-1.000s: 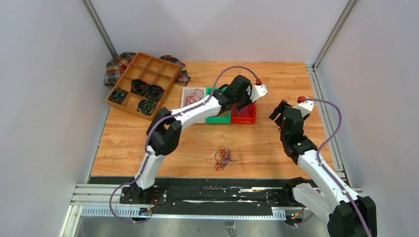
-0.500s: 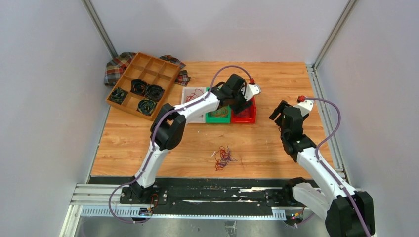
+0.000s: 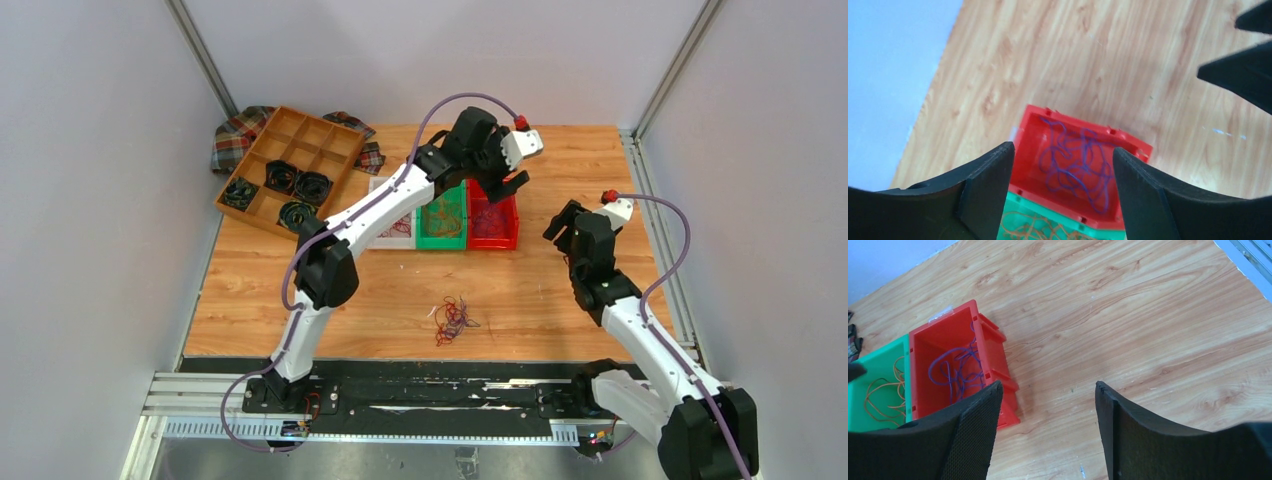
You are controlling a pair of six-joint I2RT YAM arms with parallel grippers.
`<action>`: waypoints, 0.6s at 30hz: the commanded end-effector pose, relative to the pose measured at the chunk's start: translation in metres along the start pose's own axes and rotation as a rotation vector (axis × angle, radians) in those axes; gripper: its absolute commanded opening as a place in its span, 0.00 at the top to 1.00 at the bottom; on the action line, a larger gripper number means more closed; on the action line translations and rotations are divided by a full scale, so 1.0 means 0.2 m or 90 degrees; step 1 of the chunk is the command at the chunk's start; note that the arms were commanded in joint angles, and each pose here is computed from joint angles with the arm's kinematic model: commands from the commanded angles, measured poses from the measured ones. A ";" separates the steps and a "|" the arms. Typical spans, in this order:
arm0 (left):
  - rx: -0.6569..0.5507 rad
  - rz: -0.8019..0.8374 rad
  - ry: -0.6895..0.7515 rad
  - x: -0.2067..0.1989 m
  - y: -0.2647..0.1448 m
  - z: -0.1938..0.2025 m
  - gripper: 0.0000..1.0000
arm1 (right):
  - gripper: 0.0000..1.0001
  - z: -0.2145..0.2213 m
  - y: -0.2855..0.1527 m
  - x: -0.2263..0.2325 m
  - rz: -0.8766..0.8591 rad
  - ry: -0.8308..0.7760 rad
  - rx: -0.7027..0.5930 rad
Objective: Untangle the cables
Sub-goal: Place the cable in the bin.
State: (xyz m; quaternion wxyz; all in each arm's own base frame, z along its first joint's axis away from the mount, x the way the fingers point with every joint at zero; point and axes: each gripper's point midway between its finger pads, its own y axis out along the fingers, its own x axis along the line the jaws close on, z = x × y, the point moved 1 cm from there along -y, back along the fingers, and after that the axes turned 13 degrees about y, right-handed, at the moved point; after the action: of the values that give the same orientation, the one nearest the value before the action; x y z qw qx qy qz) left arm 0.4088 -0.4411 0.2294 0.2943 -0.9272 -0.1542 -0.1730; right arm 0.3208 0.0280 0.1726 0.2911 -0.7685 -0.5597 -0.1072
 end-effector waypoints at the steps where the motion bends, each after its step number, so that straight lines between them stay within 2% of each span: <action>1: 0.005 -0.016 -0.002 0.07 0.13 0.06 0.28 | 0.33 -0.03 -0.01 0.01 -0.009 0.026 -0.009; 4: 0.003 0.001 -0.033 0.08 0.20 0.11 0.37 | 0.34 -0.01 0.00 0.00 -0.006 0.020 -0.004; 9: 0.005 0.116 -0.043 -0.11 0.24 0.22 0.43 | 0.35 0.00 0.01 -0.02 0.003 0.012 -0.003; 12: 0.017 0.146 -0.042 -0.18 0.26 0.29 0.48 | 0.36 0.00 0.02 -0.02 0.006 0.009 -0.001; 15: 0.035 0.142 -0.041 -0.19 0.29 0.35 0.51 | 0.38 0.02 0.03 -0.02 0.008 0.009 0.006; 18: 0.054 0.086 -0.032 -0.12 0.34 0.41 0.55 | 0.39 0.04 0.04 -0.02 0.007 0.010 0.010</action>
State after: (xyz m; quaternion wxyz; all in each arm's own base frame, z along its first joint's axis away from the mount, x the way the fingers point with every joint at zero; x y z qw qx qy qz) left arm 0.4192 -0.4472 0.1300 0.3402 -0.9312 -0.0843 -0.0997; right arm 0.3227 0.0309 0.1638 0.3001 -0.7663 -0.5598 -0.0965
